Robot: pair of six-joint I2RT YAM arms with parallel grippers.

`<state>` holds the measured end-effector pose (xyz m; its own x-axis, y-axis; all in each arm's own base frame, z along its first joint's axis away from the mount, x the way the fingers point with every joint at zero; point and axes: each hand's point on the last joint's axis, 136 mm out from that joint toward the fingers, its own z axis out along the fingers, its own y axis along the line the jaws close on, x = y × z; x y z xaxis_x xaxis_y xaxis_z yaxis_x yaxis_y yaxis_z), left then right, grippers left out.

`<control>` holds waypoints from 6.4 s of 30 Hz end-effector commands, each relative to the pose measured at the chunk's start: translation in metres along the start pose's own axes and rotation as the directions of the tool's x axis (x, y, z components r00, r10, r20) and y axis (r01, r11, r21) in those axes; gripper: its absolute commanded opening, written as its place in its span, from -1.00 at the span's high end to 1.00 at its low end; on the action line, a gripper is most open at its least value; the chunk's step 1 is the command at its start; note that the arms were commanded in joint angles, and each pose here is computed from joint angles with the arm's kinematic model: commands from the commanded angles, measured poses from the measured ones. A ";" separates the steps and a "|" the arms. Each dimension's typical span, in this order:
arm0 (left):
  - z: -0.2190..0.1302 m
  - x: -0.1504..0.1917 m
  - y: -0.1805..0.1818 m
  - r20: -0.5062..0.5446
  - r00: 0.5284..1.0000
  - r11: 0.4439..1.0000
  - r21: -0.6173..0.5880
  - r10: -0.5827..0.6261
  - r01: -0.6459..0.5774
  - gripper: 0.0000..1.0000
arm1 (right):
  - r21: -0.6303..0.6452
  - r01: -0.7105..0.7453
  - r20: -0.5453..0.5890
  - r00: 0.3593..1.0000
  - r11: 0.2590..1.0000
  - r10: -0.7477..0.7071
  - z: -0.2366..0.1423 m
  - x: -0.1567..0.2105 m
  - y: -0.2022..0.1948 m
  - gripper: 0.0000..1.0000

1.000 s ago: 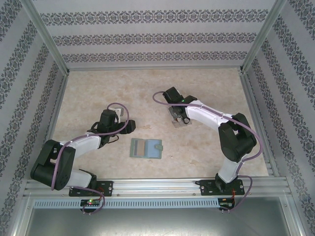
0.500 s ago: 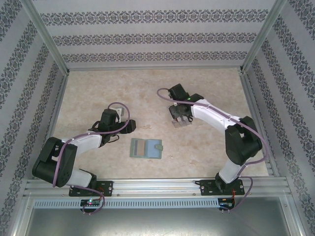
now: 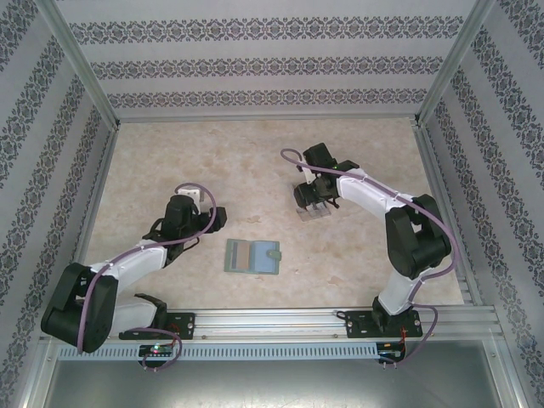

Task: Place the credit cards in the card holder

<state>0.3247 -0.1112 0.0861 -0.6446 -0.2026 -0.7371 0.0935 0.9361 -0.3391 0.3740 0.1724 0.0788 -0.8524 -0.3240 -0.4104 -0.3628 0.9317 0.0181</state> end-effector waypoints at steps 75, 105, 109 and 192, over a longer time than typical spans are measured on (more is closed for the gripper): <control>0.017 0.004 -0.002 -0.060 0.998 1.000 -0.009 -0.014 0.013 -0.62 | 0.090 -0.143 0.305 0.946 0.986 0.109 -0.102 0.000 0.011 0.99; -0.005 -0.003 0.030 0.038 0.999 0.985 -0.172 -0.017 0.023 -0.79 | -0.745 -0.388 -0.311 0.922 0.543 0.232 -0.021 0.119 0.200 0.92; -0.004 -0.003 0.029 0.027 1.000 0.985 -0.173 -0.015 0.019 -0.79 | -0.736 -0.425 -0.333 0.905 0.527 0.265 -0.013 0.117 0.197 0.92; -0.054 0.070 -0.024 -0.368 0.861 0.926 0.003 -0.350 0.378 -0.65 | -0.552 -0.700 -0.269 0.664 0.453 0.698 0.027 0.106 0.205 1.00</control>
<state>0.2709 -0.1166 0.0978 -0.7596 -0.4180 -0.4983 -0.0865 0.8243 -0.5595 0.2175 0.3404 0.0294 -0.9390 0.3440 -0.0055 0.1853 0.5192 0.8344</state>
